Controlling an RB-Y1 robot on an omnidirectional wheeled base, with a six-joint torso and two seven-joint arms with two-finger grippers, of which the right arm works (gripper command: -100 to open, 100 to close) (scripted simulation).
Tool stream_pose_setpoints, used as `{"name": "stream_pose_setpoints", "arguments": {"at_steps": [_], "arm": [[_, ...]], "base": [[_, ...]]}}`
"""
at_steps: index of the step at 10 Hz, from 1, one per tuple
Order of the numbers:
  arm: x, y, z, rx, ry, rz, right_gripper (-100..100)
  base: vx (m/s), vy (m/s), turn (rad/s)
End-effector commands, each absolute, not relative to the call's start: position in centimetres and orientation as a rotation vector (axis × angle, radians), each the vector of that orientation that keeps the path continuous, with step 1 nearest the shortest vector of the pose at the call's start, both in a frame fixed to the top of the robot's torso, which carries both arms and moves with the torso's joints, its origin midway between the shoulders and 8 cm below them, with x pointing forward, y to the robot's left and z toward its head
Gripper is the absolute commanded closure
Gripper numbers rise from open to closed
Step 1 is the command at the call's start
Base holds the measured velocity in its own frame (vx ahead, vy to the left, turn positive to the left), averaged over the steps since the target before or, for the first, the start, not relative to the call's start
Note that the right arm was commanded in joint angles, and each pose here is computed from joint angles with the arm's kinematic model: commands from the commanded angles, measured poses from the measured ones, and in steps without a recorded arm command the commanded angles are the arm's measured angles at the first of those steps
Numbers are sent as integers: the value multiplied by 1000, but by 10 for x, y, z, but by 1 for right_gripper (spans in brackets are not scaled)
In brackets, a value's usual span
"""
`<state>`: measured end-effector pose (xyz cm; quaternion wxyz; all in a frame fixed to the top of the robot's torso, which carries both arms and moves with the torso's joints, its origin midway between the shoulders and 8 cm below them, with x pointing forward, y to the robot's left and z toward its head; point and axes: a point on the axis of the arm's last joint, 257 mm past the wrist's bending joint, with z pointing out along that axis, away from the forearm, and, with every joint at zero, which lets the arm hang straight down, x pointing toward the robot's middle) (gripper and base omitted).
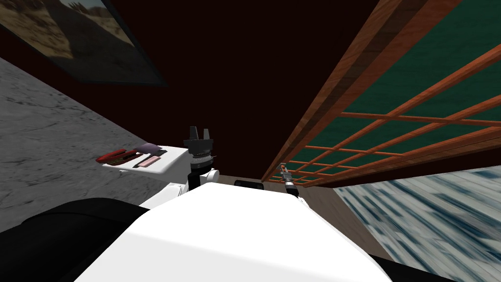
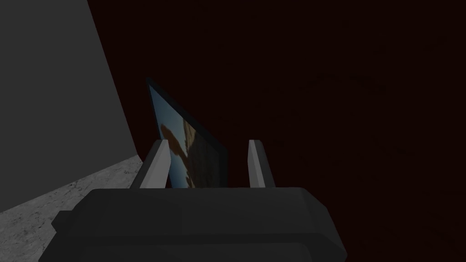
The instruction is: Pull the door open
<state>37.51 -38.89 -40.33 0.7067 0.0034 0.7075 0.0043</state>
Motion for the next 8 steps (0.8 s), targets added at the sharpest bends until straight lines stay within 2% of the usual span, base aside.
{"name": "stream_pose_setpoints", "arguments": {"at_steps": [1,8], "arm": [[376,-384,-404,5,1572,18,100],[377,-388,-403,66,1570,71,100]], "base": [[-10,-13,22],[-7,-3,5]]}}
